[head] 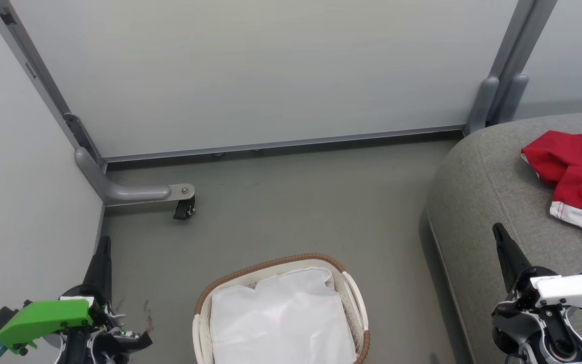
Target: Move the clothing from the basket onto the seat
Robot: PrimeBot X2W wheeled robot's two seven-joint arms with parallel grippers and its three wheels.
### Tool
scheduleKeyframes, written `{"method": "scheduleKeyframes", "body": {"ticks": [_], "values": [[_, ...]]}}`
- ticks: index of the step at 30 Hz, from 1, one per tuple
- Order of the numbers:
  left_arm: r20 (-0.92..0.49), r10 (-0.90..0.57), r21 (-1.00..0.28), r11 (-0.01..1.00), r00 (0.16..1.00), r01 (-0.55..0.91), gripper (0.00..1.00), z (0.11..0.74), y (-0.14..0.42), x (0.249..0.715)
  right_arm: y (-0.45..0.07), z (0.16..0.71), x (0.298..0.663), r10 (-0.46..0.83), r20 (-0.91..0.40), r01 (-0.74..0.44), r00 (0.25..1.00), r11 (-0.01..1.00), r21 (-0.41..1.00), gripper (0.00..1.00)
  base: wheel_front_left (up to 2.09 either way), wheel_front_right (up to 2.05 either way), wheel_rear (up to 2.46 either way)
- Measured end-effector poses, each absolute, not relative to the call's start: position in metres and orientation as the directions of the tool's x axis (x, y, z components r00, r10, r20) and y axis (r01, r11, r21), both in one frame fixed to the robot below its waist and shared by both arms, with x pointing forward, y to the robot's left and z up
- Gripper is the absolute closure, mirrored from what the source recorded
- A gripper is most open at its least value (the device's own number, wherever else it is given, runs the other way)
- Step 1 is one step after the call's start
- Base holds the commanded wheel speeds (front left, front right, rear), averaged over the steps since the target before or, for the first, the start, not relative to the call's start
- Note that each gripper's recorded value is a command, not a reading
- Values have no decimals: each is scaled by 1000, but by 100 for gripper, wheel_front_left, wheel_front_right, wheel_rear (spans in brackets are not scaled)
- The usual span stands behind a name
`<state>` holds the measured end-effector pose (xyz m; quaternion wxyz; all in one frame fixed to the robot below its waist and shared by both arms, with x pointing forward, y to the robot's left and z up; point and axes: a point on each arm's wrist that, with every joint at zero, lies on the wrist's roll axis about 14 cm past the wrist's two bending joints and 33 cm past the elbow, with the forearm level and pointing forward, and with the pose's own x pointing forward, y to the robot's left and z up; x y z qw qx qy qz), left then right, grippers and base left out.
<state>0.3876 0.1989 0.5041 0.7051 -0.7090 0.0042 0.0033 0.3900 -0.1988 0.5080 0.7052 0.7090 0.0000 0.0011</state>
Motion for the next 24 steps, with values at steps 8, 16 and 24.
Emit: {"method": "scheduleKeyframes", "body": {"ticks": [8, 16, 24], "values": [[-11, -1, -1000, -5, 1000, -11, 100, 504, 199, 388, -199, 508, 390, 2, 1, -1, 1000, -5, 1000, 100, 0, 0, 0], [-11, -1, -1000, -5, 1000, -11, 100, 504, 199, 388, -199, 508, 390, 2, 1, -1, 1000, -5, 1000, 100, 0, 0, 0], [-11, -1, -1000, -5, 1000, -11, 100, 504, 199, 388, -199, 508, 390, 2, 1, -1, 1000, -5, 1000, 100, 0, 0, 0]]}}
